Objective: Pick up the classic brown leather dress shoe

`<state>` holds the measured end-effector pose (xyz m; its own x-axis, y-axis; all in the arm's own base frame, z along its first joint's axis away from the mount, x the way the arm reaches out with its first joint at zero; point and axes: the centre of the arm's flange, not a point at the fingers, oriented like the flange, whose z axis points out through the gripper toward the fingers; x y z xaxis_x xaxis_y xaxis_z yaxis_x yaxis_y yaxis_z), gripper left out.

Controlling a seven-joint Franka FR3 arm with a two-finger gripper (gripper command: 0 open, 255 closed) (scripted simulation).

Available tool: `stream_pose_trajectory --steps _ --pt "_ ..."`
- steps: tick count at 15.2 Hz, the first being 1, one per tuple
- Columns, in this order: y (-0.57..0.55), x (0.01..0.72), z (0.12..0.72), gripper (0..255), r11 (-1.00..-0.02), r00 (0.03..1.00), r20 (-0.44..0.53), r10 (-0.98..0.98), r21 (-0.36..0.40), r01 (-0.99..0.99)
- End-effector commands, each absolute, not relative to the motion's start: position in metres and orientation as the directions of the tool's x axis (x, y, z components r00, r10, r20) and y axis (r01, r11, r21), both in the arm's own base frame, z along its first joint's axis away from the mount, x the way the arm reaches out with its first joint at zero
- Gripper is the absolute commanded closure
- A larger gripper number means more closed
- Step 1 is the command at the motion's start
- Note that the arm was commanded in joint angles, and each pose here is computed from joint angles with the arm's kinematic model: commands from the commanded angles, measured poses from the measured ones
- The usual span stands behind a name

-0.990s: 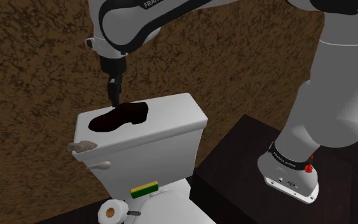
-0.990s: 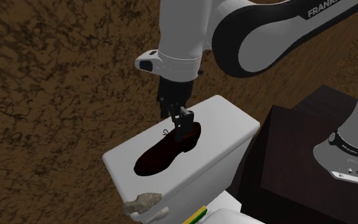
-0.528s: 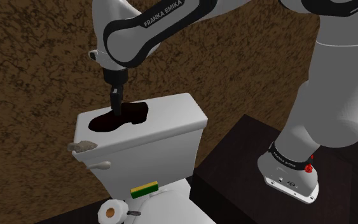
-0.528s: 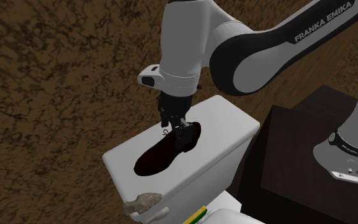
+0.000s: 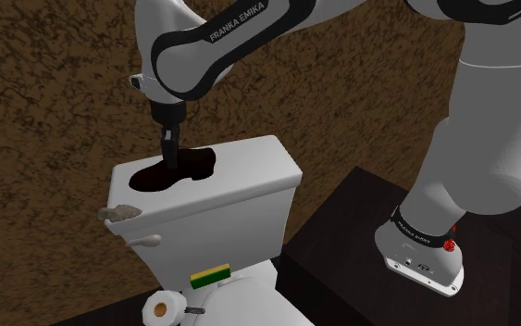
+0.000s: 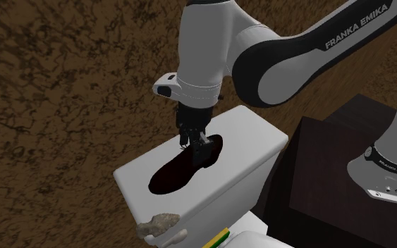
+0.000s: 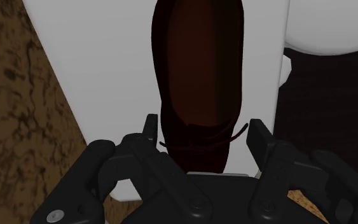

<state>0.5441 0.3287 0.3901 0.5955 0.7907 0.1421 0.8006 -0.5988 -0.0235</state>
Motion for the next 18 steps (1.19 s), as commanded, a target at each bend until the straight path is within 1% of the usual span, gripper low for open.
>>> stream_pose_trajectory --steps 1,3,18 --pt "0.329 0.544 0.389 255 -0.599 0.596 0.141 0.791 -0.024 0.801" --pt "0.329 0.544 0.390 255 -0.599 0.596 0.141 0.791 -0.024 0.801" --pt "0.329 0.544 0.469 255 -0.599 0.596 0.141 0.791 -0.024 0.801"
